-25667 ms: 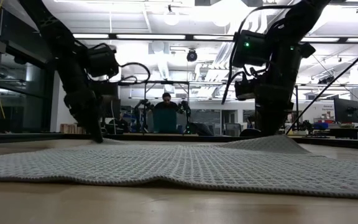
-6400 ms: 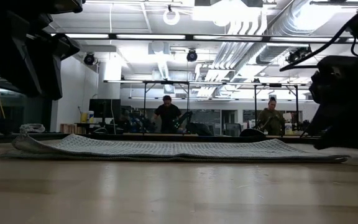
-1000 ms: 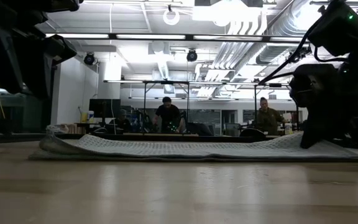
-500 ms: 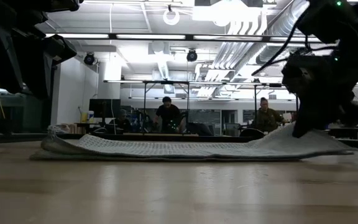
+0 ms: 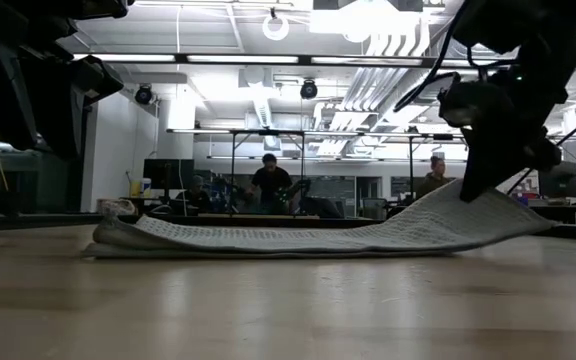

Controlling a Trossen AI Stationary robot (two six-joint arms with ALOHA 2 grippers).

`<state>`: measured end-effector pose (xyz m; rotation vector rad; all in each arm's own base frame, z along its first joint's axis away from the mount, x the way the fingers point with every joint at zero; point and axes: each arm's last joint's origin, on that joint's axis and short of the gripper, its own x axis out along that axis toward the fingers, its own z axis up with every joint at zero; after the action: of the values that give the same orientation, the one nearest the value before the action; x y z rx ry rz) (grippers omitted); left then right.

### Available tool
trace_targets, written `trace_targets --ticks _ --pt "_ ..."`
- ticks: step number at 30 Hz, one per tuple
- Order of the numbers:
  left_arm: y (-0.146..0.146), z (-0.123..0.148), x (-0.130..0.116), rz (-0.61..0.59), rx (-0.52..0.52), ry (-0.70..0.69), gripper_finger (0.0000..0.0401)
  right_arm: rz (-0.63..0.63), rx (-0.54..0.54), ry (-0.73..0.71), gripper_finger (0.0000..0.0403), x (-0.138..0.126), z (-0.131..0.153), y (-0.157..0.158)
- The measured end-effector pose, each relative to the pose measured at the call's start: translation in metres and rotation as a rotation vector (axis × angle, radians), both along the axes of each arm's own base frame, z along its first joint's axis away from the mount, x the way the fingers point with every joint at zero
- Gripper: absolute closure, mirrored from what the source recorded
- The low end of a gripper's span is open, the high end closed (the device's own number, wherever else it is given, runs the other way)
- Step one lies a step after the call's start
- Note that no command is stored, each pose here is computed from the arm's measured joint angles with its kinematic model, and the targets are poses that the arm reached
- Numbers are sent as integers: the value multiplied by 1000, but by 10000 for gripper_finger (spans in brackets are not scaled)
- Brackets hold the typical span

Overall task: Fold microfiber towels
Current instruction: Fold the gray microfiber cloth

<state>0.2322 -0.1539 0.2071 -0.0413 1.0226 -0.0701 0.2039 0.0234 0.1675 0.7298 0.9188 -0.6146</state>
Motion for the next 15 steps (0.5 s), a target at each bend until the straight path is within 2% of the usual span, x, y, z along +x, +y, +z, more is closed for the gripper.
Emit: trace_targets --ticks 9,15 --pt "0 0 0 1 -1 -1 237 17 -64 59 399 -1 -2 -23" --pt "0 0 1 1 -4 -6 237 69 -88 62 399 8 -8 -41"
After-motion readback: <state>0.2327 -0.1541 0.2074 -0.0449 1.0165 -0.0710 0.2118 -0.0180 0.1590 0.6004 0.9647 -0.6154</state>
